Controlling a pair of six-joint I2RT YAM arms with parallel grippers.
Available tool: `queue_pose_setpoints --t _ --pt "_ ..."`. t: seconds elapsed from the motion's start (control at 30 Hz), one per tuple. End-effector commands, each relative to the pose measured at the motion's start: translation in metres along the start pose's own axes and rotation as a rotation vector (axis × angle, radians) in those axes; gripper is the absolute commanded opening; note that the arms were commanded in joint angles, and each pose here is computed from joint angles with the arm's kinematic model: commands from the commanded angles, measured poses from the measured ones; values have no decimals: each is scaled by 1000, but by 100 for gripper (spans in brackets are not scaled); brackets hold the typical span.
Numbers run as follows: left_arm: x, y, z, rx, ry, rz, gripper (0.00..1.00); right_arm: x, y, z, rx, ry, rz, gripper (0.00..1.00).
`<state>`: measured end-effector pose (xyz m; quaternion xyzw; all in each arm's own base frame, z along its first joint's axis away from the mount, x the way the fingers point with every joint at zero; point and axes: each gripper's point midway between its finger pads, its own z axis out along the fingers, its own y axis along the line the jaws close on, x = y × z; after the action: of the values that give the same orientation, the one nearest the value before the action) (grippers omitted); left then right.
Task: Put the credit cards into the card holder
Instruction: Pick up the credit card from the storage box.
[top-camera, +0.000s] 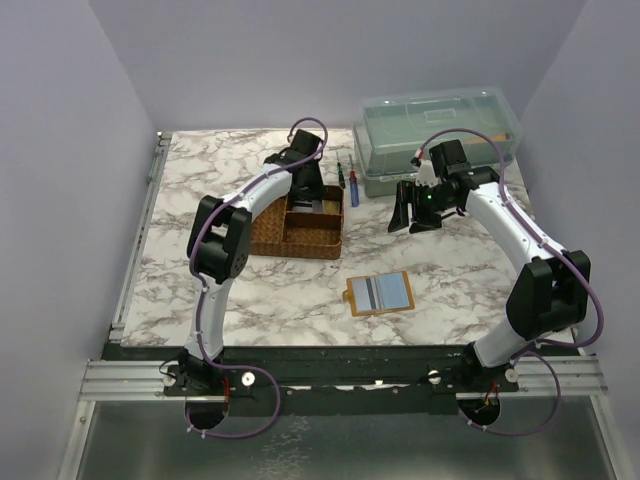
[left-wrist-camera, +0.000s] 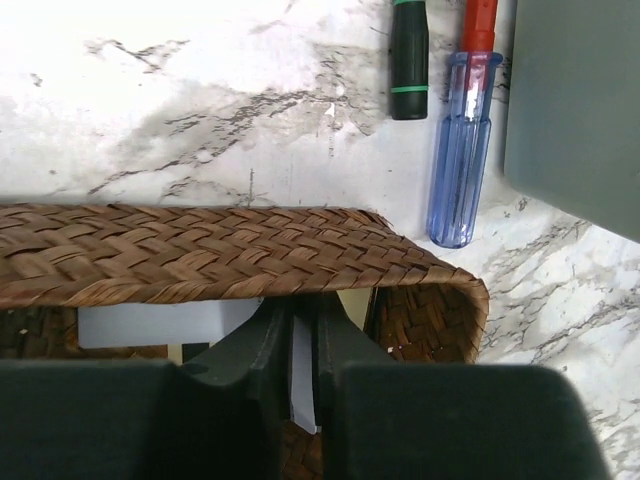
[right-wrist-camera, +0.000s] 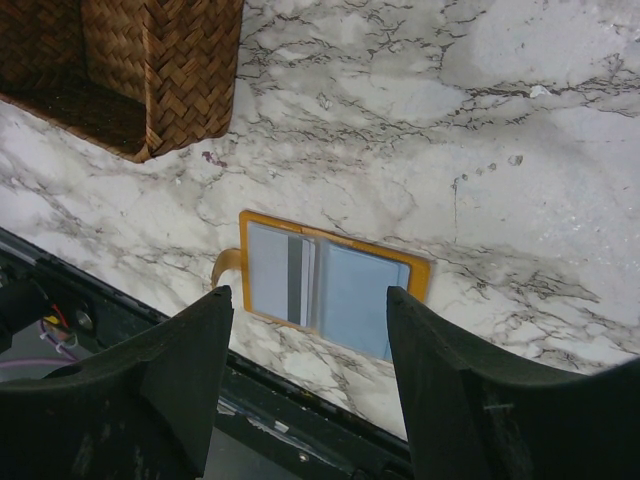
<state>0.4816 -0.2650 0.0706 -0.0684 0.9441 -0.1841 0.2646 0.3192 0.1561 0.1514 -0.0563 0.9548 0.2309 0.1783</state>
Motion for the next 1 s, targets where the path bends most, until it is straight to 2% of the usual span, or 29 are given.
queue_pose_setpoints --t 0.0,0.1,0.43,0.53,0.77,0.97 --pt "16 17 -11 -31 95 3 6 -3 1 -7 -8 -29 -15 66" --pt "16 12 -19 -12 105 4 1 -4 2 -8 -7 -34 -19 66" --pt "11 20 -40 -19 179 -77 0 -15 8 -14 -23 -68 -36 66" --pt "6 19 -47 23 197 -112 0 -23 13 -17 -33 -96 -30 66" --pt "-9 3 -66 147 216 -155 0 -40 37 -9 -169 -140 22 64" --pt "0 10 -70 137 259 -220 0 -58 56 6 -226 -186 7 63"
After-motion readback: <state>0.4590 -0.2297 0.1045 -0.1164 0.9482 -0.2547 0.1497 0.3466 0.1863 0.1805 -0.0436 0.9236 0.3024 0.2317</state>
